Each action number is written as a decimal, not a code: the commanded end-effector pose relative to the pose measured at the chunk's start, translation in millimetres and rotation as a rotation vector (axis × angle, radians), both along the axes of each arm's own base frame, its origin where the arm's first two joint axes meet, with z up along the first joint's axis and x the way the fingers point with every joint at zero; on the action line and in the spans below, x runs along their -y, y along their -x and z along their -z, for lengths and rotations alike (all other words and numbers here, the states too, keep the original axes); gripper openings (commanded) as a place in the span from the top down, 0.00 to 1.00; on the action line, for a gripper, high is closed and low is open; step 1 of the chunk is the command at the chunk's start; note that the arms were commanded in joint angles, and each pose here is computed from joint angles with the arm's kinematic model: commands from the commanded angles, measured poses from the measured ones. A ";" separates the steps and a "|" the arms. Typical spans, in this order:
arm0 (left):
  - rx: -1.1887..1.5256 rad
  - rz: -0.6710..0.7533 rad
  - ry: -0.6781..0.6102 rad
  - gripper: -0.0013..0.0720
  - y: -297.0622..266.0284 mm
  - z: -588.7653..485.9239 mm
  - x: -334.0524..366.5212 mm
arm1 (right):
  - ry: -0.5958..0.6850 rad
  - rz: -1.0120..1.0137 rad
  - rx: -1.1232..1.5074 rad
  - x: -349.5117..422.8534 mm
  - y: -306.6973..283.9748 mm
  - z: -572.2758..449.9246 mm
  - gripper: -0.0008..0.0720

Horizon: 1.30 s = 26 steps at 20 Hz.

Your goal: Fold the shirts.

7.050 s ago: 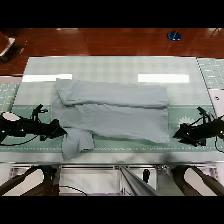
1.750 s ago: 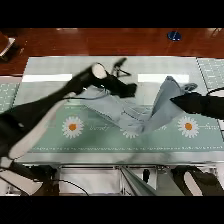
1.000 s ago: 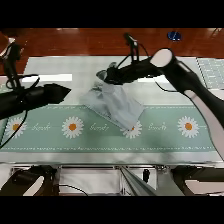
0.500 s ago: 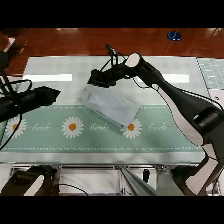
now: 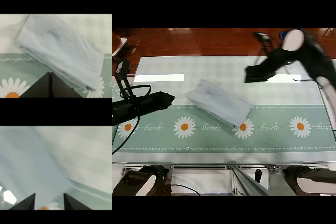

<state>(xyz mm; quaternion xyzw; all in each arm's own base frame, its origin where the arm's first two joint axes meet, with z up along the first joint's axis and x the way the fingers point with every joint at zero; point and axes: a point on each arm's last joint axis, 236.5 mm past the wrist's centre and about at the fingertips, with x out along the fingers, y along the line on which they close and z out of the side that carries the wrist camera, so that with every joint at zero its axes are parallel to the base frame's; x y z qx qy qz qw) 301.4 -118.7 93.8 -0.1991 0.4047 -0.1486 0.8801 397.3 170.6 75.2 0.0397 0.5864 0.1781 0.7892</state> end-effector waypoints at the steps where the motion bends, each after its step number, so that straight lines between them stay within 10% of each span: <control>1: -0.026 -0.010 0.004 0.96 2.5 10.4 -1.0 | 0.121 0.341 0.167 106.8 48.7 1.5 0.42; 7: -0.023 -0.031 0.018 0.96 -1.6 9.9 -1.7 | -0.366 0.652 -0.009 39.6 112.6 106.7 0.42; 23: -0.023 -0.033 0.025 0.96 -2.2 10.1 -0.9 | -0.540 0.564 -0.330 -58.8 74.1 170.8 0.44; 26: -0.032 -0.034 0.024 0.96 -3.0 12.9 -0.7 | -0.552 0.502 -0.340 -70.9 66.6 168.7 0.75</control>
